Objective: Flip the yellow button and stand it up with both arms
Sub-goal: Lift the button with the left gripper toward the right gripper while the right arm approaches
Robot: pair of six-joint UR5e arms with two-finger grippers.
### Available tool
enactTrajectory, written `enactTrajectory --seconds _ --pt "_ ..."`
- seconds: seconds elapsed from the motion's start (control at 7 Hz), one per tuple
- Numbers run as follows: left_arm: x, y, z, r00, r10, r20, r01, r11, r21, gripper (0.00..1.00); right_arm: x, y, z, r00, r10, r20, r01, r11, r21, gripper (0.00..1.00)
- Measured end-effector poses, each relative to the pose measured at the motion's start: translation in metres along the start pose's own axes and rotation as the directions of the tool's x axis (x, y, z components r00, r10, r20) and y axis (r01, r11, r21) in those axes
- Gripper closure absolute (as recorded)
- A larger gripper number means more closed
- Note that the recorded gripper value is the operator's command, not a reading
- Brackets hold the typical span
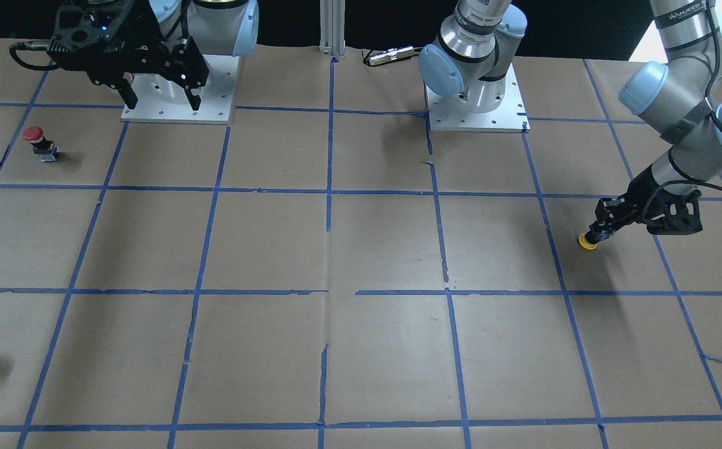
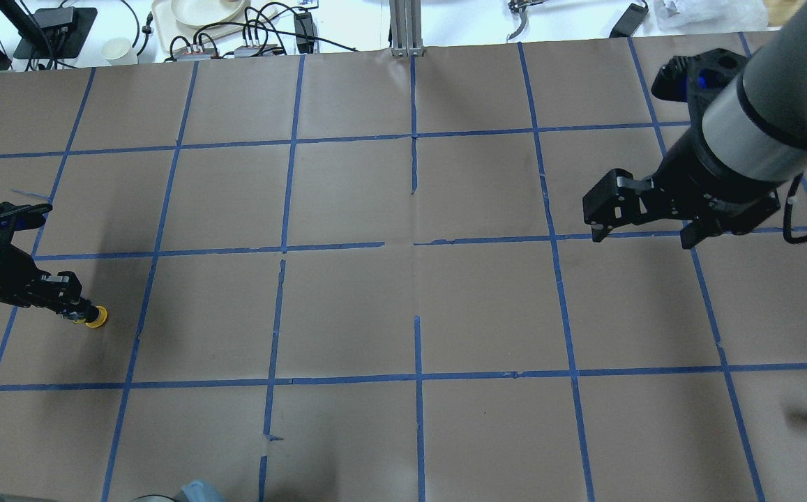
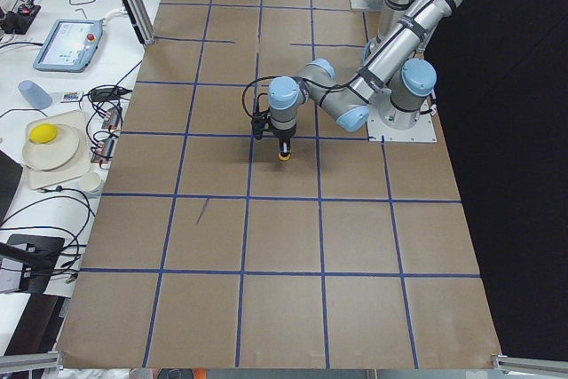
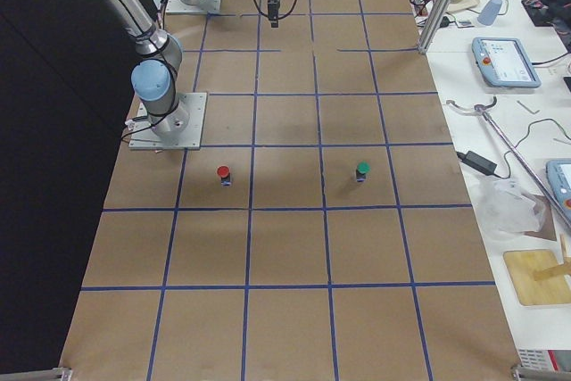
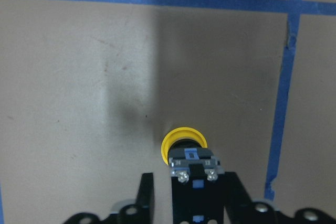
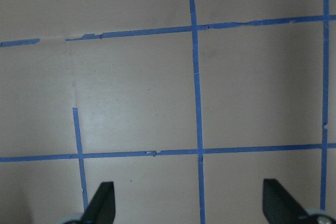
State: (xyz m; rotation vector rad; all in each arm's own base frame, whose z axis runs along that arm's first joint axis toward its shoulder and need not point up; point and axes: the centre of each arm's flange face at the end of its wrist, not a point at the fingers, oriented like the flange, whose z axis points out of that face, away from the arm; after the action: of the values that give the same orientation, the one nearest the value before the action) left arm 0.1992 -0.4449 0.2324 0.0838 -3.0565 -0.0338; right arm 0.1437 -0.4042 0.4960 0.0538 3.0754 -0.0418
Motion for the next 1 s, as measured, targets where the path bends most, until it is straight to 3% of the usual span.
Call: enactTrajectory --seconds 0.14,0.29,0.43,0.57,0.71,0.86,1.0 --pt "0.007 -0.001 -0.005 0.999 0.003 -0.038 -0.002 1.0 0.028 0.88 -0.014 -0.002 0.01 0.999 -0.037 -0.002 0.037 0.999 -0.023 0.0" --pt "0.02 -0.002 -0.01 0.992 0.004 -0.124 0.003 0.998 0.059 0.88 -0.017 0.0 0.021 0.999 -0.05 -0.022 0.049 0.998 -0.043 0.0" --pt "0.042 -0.003 -0.01 0.965 0.0 -0.261 0.02 0.997 0.073 0.88 -0.011 -0.001 0.028 0.997 -0.048 -0.059 0.045 0.998 -0.05 0.0" --pt "0.07 -0.004 -0.009 0.915 -0.001 -0.404 0.035 0.996 0.077 0.88 -0.002 -0.004 0.029 0.996 -0.034 -0.083 0.03 0.998 -0.05 0.0" --pt "0.102 -0.006 -0.009 0.845 0.001 -0.534 0.045 0.996 0.073 0.88 0.008 -0.008 0.027 0.996 -0.011 -0.09 0.007 0.999 -0.046 0.0" --pt "0.14 -0.008 -0.007 0.763 0.005 -0.646 0.048 0.997 0.064 0.88 0.014 -0.01 0.024 0.996 0.007 -0.091 -0.011 0.999 -0.041 0.0" --pt "0.187 -0.006 -0.007 0.662 0.009 -0.749 0.049 0.997 0.055 0.88 0.017 -0.012 0.021 0.996 0.016 -0.09 -0.02 0.999 -0.034 0.0"
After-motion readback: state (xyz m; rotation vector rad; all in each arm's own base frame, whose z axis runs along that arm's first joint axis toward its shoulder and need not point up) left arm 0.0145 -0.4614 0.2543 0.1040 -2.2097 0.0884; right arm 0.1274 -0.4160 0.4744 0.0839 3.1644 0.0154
